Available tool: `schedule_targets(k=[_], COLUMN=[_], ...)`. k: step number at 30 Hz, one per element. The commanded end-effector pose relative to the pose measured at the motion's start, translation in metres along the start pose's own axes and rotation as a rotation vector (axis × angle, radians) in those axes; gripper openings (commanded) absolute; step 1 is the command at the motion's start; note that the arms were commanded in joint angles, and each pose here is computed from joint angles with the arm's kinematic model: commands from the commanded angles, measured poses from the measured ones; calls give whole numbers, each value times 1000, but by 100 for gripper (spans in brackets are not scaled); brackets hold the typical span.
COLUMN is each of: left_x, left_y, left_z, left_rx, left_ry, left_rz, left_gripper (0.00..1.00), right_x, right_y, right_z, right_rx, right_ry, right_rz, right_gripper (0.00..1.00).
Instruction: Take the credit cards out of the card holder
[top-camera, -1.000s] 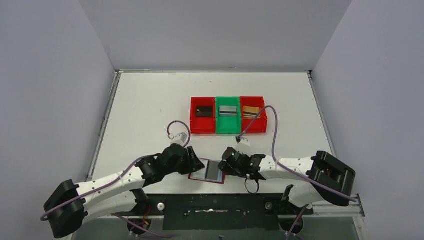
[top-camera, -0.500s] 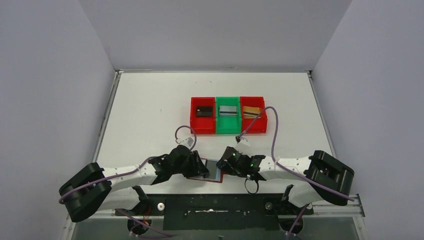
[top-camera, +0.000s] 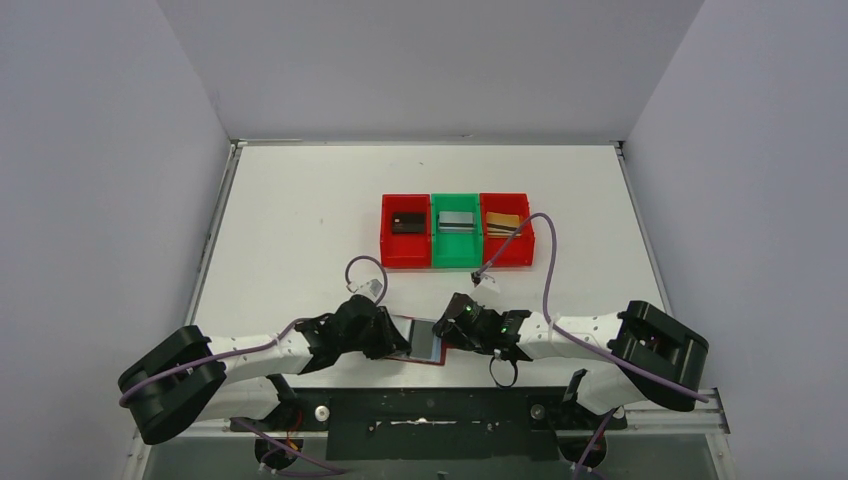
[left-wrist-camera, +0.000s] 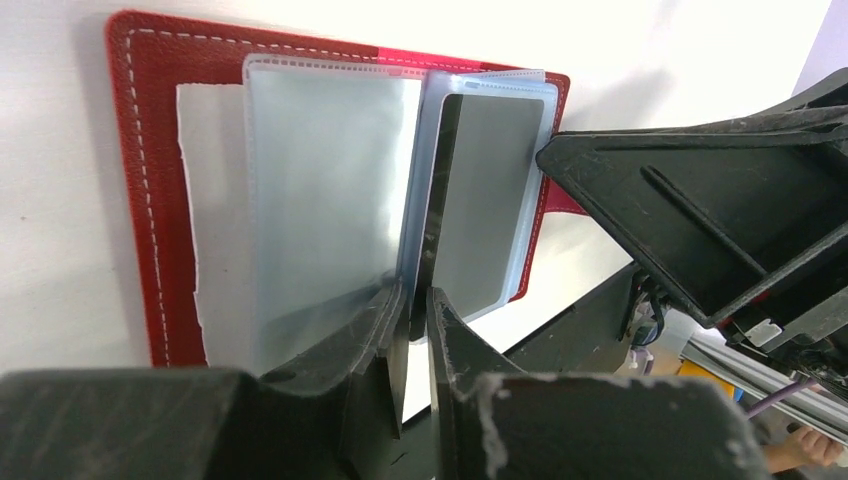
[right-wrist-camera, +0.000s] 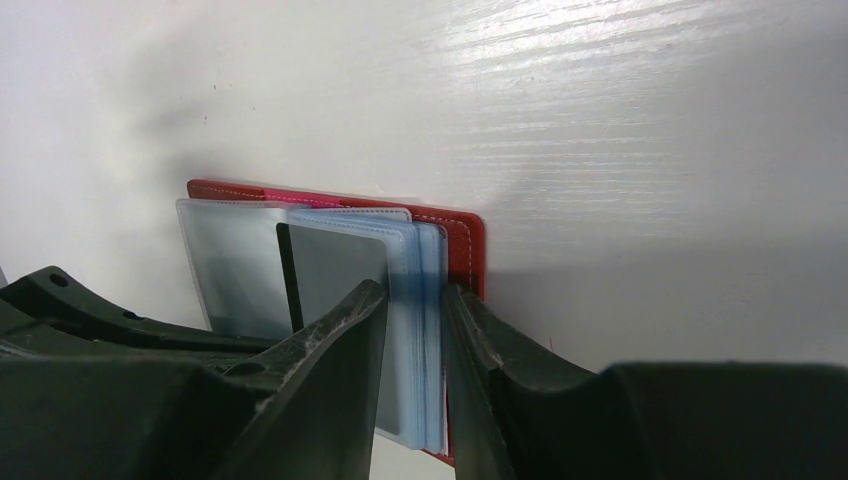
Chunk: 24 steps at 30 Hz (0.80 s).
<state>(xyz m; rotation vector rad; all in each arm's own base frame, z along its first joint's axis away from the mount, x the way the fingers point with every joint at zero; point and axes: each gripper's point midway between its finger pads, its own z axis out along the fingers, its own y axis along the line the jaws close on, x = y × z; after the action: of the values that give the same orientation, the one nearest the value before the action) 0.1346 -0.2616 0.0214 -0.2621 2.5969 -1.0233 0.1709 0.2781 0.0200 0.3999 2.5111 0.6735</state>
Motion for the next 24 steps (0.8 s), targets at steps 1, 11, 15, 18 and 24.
schedule_targets(k=[1, 11, 15, 18, 24], left_x=[-11, -11, -11, -11, -11], left_y=[-11, -4, -3, -3, -6], left_z=[0, -6, -7, -7, -8], left_rx=[36, 34, 33, 35, 40], left_ry=[-48, -67, -68, -69, -67], left_rz=[-13, -27, -30, -31, -28], left_gripper=[10, 0, 0, 0, 0], right_x=[10, -3, -6, -2, 8], right_y=[-15, 6, 22, 33, 50], right_z=[5, -11, -18, -18, -7], right_rx=[34, -23, -61, -63, -30], right_ry=[33, 16, 3, 6, 16], right_rz=[-8, -64, -87, -129, -183], right_gripper=[30, 39, 42, 38, 26])
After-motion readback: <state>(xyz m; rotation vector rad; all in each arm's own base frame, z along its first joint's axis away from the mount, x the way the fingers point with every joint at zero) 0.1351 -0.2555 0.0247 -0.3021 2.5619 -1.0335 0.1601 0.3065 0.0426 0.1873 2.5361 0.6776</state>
